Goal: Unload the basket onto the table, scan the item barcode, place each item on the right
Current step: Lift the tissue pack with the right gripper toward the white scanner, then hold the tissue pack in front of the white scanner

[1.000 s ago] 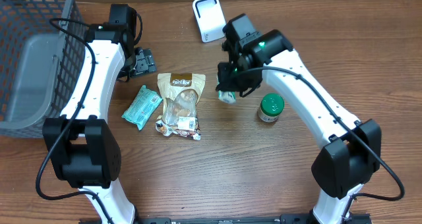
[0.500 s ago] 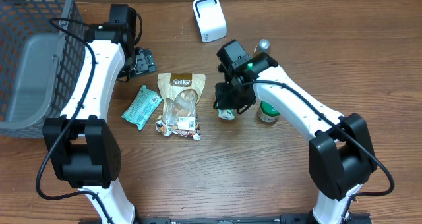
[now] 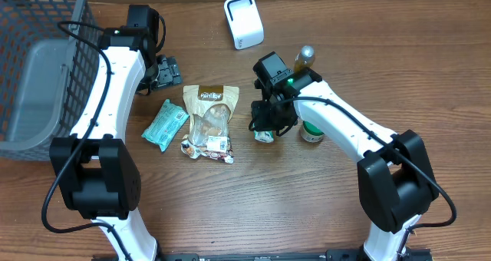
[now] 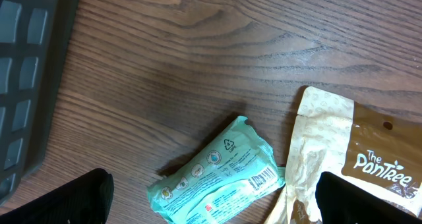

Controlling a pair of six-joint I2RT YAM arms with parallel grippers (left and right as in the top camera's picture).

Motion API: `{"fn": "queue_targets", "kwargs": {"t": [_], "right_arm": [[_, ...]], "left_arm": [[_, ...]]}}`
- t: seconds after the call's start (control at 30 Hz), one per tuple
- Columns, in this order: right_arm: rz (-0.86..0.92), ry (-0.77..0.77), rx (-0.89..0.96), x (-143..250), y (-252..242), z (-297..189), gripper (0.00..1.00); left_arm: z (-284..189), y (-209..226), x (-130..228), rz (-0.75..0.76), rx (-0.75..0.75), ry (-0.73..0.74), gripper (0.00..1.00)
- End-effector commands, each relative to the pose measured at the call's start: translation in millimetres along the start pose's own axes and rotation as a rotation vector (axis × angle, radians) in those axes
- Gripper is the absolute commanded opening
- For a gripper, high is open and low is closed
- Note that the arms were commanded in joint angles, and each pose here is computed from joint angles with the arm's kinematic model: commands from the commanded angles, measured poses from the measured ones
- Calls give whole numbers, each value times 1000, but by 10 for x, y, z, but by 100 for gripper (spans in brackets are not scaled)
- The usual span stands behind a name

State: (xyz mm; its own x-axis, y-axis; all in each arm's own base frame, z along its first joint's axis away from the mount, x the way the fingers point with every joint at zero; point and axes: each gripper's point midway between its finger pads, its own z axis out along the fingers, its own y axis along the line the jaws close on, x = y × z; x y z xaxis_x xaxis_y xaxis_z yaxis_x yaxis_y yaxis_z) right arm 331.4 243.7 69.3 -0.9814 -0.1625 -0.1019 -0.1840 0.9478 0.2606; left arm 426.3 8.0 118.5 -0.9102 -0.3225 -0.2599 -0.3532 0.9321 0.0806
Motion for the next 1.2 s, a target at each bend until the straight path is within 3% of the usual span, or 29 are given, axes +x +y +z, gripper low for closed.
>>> {"fn": "queue_targets", "kwargs": {"t": [0.0,0.17,0.27,0.4,0.6,1.17], "right_arm": [[-20,-106,-88,-355,255,-433,4],[-40,-234,-242,-707,628,-1449,3],[-16,-440,-313,-950,728,-2446,3],[-48,-605,-360,-1093,783,-3012,3],[-66,-675,-379,-1407,818,-2956,4],[12,-734,-398,-2593,511,-1796,4]], "left_arm": [[-17,3,-49,15,-9,-13,100],[-17,3,-49,15,-9,-13,100],[-17,3,-49,15,-9,-13,100],[-17,3,-49,15,-9,-13,100],[-17,3,-49,15,-9,-13,99],[-17,3,-49,15,-9,-13,100]]}}
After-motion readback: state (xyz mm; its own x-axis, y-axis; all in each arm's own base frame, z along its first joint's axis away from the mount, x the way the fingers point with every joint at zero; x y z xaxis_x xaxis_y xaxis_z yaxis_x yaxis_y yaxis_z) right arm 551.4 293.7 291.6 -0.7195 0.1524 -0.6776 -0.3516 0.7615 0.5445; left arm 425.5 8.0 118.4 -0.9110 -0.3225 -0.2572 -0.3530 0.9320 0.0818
